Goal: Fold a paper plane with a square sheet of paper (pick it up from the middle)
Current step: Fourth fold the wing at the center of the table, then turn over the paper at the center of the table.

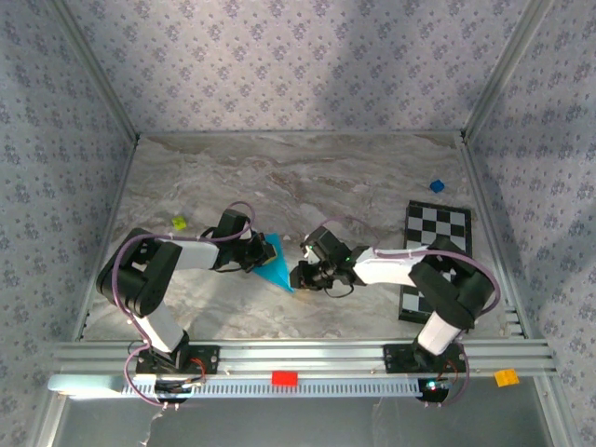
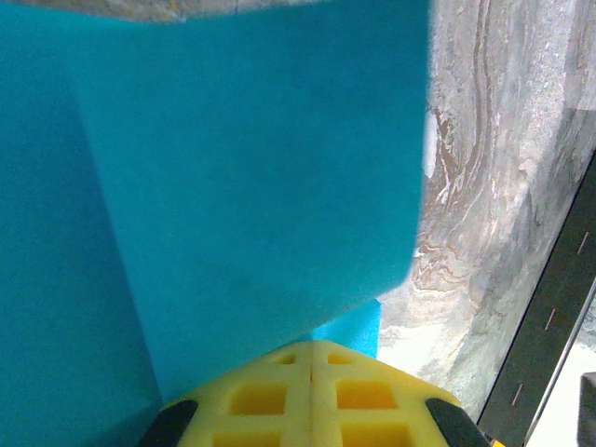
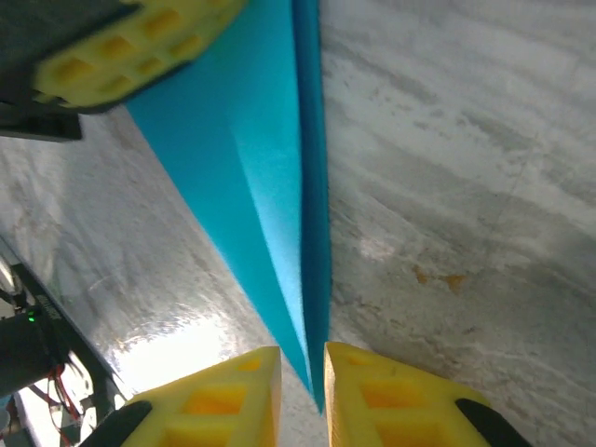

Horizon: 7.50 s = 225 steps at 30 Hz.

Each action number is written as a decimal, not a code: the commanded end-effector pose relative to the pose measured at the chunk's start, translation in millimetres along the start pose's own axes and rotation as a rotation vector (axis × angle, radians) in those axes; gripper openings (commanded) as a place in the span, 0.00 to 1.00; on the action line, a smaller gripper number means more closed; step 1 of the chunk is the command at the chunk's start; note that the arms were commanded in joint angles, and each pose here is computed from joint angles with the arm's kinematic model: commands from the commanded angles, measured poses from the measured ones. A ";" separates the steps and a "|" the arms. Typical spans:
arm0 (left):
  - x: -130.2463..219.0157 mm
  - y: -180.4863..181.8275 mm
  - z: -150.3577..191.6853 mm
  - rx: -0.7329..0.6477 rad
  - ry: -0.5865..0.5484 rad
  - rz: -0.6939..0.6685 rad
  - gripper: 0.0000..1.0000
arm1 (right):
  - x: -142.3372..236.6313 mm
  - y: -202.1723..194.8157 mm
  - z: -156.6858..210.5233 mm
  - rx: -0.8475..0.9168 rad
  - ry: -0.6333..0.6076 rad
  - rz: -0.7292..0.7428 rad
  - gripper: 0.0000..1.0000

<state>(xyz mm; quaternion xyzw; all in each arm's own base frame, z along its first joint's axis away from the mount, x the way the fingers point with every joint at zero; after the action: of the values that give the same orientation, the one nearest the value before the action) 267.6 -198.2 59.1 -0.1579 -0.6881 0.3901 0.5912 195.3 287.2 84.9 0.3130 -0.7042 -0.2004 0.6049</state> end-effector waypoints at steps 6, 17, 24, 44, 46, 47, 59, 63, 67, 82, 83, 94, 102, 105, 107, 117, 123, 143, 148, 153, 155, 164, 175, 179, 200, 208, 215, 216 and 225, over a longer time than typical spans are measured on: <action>-4.3 21.6 3.3 0.026 0.008 -0.087 0.00 | 8.0 24.4 -16.5 0.019 -0.028 -0.090 0.17; -5.0 22.4 3.7 0.028 0.011 -0.088 0.00 | -31.5 18.8 -21.1 -0.015 0.044 -0.079 0.06; -4.7 23.3 4.0 0.029 0.010 -0.092 0.00 | -38.7 -11.4 12.1 -0.057 0.099 -0.028 0.06; -4.7 25.8 4.0 0.039 0.006 -0.107 0.00 | -20.6 -25.2 40.5 -0.038 0.093 -0.004 0.07; -4.5 26.2 4.5 0.039 0.007 -0.106 0.00 | -19.4 -27.3 43.1 -0.045 0.096 -0.002 0.06; -4.2 26.3 4.9 0.039 0.007 -0.105 0.00 | -17.9 -25.7 42.3 -0.045 0.091 -0.008 0.06; -4.9 26.7 6.4 0.036 0.010 -0.101 0.00 | 5.7 29.1 -13.9 0.031 -0.023 -0.068 0.04; -4.5 27.4 6.7 0.037 0.009 -0.101 0.00 | -9.8 27.2 -32.7 -0.017 -0.033 -0.068 0.04; -4.9 26.7 6.5 0.036 0.010 -0.098 0.00 | -23.2 28.9 -44.6 -0.040 -0.025 -0.094 0.04; 8.9 -12.1 -1.2 -0.048 0.014 -0.016 0.04 | -55.9 -50.8 9.9 -0.201 0.137 0.127 0.00; 11.8 -15.8 -1.2 -0.057 0.012 -0.011 0.05 | -55.6 -50.7 9.8 -0.200 0.136 0.129 0.00; 15.7 -5.7 25.7 -0.057 0.074 -0.069 0.01 | -56.0 -46.9 4.9 -0.200 0.126 0.133 0.00; 1.1 12.7 35.0 -0.041 0.111 -0.114 0.01 | -58.9 -56.1 11.9 -0.215 0.134 0.149 0.00; 2.1 21.7 30.4 -0.050 0.084 -0.193 0.00 | -58.9 -59.6 14.0 -0.211 0.136 0.167 0.00; 3.7 23.4 25.1 -0.062 0.064 -0.231 0.00 | -58.5 -60.4 16.0 -0.207 0.137 0.175 0.00; 18.4 6.5 -22.1 -0.069 -0.025 -0.196 0.01 | -57.3 -64.5 22.4 -0.184 0.160 0.200 0.00; 22.7 6.9 -50.1 -0.041 -0.059 -0.178 0.04 | -56.9 -64.7 24.5 -0.169 0.174 0.196 0.00; 63.1 -21.5 -57.7 -0.134 -0.159 -0.124 0.07 | -53.3 -62.8 23.1 -0.146 0.191 0.186 0.00; 51.7 -29.7 -21.9 -0.187 -0.123 -0.086 0.06 | -52.8 -61.8 20.8 -0.149 0.184 0.188 0.00; 22.5 -16.2 6.6 -0.189 -0.033 -0.041 0.03 | -53.2 -61.8 20.8 -0.154 0.180 0.190 0.00; 13.8 -1.5 9.7 -0.173 -0.015 -0.076 0.03 | -53.1 -62.5 21.2 -0.154 0.180 0.192 0.00; 18.9 35.8 -23.1 -0.124 -0.081 -0.220 0.02 | -54.5 -66.8 26.1 -0.162 0.189 0.194 0.00; 31.8 32.5 -65.2 -0.100 -0.124 -0.239 0.02 | -54.5 -69.2 29.0 -0.159 0.193 0.192 0.00; 33.5 34.2 -77.4 -0.084 -0.128 -0.245 0.02 | -54.6 -69.4 29.5 -0.160 0.193 0.188 0.00; 70.6 3.1 -95.6 -0.092 -0.179 -0.205 0.04 | -51.7 -65.3 28.8 -0.115 0.227 0.171 0.00; 73.9 -27.6 -51.8 -0.151 -0.132 -0.064 0.06 | -49.5 -60.4 21.5 -0.105 0.218 0.168 0.00; 28.2 -23.2 -9.0 -0.180 -0.008 -0.046 0.06 | -48.1 -57.2 18.5 -0.101 0.202 0.160 0.00; 21.9 -17.9 -6.8 -0.173 0.003 -0.062 0.06 | -47.8 -56.2 18.0 -0.100 0.200 0.155 0.00; 7.5 32.0 4.9 -0.120 0.027 -0.223 0.02 | -24.8 -9.4 4.0 0.001 0.142 -0.002 0.02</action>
<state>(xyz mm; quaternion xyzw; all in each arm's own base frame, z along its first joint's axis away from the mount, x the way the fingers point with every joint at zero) 263.9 -189.2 63.2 -0.1684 -0.7130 0.2981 0.6118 219.0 313.4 64.1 0.3448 -0.6794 -0.2071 0.6137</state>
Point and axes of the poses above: each hand's point on the last joint's axis, 136 mm out from that joint toward the fingers, its own x axis back along the fingers, its own y axis along the line the jaws close on, z = x × y, the point moved 6 cm from there along x, back along the fingers, and after that the axes turned 1 degree about x, right-handed, at the moved point
